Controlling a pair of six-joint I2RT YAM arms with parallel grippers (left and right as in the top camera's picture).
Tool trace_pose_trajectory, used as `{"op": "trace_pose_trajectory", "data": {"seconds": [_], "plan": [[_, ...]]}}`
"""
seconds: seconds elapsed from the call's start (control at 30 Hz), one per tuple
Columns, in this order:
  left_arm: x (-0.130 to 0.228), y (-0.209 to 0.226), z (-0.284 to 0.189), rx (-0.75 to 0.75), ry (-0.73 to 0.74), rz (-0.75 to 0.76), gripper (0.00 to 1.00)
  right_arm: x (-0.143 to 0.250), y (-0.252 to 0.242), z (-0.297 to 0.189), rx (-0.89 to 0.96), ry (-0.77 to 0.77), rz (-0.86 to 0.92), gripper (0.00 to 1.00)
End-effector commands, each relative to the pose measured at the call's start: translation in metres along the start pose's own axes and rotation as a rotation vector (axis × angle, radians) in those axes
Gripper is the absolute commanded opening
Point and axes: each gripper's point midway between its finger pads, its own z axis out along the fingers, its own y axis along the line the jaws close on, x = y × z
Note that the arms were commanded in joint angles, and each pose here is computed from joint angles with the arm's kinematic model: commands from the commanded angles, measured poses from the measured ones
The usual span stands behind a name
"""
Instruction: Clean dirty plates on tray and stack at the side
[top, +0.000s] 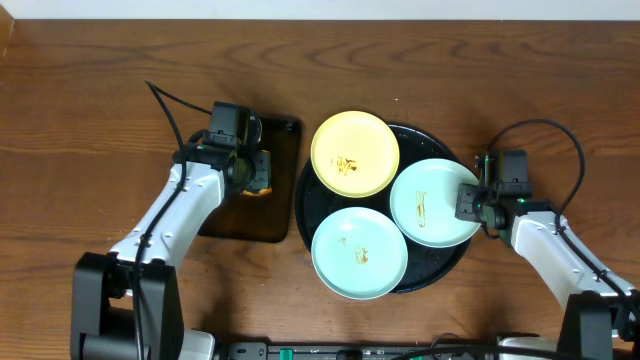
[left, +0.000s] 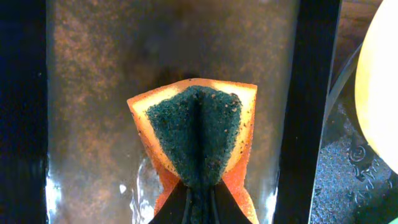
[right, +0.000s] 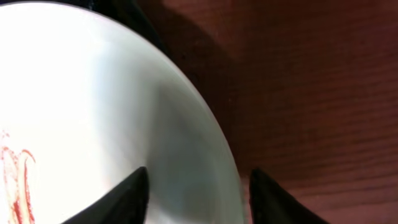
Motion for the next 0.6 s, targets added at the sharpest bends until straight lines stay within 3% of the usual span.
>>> {"op": "trace_pose_trajectory", "data": {"seconds": [0.0,0.2,0.57], "plan": [[-0.001,0.001,-0.002,-0.007,-0.009,-0.004,0.08,-0.006,0.0,-0.001,0.012,-0.013,0.001,0.45],[-0.007,-0.001,-0.007,-0.002,-0.037,-0.002,0.08,-0.006,-0.001,-0.001,0.017,-0.014,0.0,0.27],[-0.031,-0.008,-0.047,0.024,-0.187,0.009,0.08,-0.007,-0.001,-0.001,0.019,-0.014,0.0,0.1]]}}
